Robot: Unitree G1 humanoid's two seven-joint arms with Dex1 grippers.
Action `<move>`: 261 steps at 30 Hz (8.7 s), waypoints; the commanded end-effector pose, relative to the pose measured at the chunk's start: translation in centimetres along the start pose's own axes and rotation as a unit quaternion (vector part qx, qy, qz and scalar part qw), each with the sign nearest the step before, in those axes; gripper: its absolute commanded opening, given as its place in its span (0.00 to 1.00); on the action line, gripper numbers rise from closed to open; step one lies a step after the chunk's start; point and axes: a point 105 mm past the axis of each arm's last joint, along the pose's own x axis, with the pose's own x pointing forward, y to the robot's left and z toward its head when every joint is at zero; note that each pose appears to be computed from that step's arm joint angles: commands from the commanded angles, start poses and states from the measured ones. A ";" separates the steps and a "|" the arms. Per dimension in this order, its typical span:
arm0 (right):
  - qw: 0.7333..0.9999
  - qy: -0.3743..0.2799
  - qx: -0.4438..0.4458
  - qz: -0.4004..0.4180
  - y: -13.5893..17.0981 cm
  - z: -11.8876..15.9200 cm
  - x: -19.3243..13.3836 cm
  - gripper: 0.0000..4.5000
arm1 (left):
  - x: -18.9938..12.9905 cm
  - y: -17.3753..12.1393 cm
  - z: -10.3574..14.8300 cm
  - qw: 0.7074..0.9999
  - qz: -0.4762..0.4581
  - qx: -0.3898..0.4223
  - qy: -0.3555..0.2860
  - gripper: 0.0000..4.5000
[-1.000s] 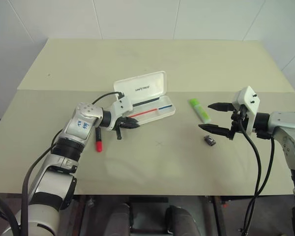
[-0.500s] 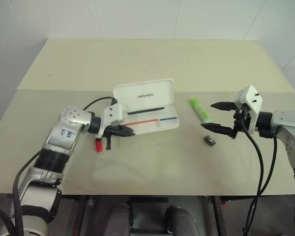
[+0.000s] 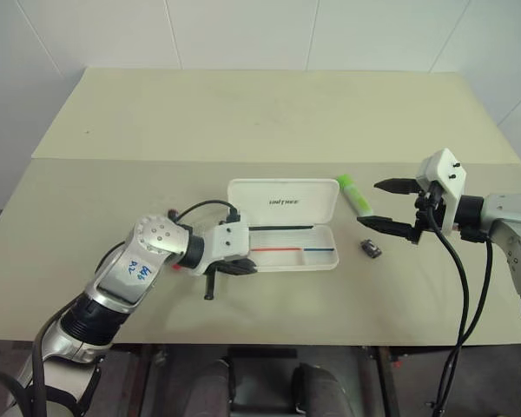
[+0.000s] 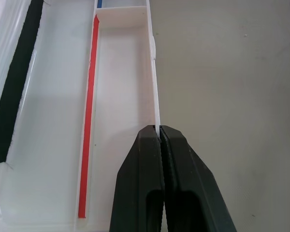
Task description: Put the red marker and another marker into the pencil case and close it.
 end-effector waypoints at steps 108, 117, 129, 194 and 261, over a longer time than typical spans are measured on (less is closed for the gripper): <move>0.990 -0.090 -0.086 0.071 -1.4 7.0 0.4 1.00 | -8.5 5.6 -8.3 0.796 0.452 -0.403 0.014 0.27; 0.992 -0.076 -0.086 0.047 -1.6 6.8 -0.7 1.00 | -9.8 8.4 1.0 0.910 0.329 -0.234 -0.097 0.13; 0.994 -0.072 -0.084 0.012 -1.3 6.6 -2.2 1.00 | 0.2 7.3 7.5 0.991 0.083 -0.079 -0.075 0.13; 0.995 -0.064 -0.070 0.005 0.0 6.2 -2.4 1.00 | 5.6 2.4 7.0 0.990 0.078 0.119 0.023 0.21; 0.979 -0.174 0.082 -0.074 -4.4 7.5 0.4 0.24 | -14.5 3.8 9.3 0.977 0.184 0.024 -0.102 1.00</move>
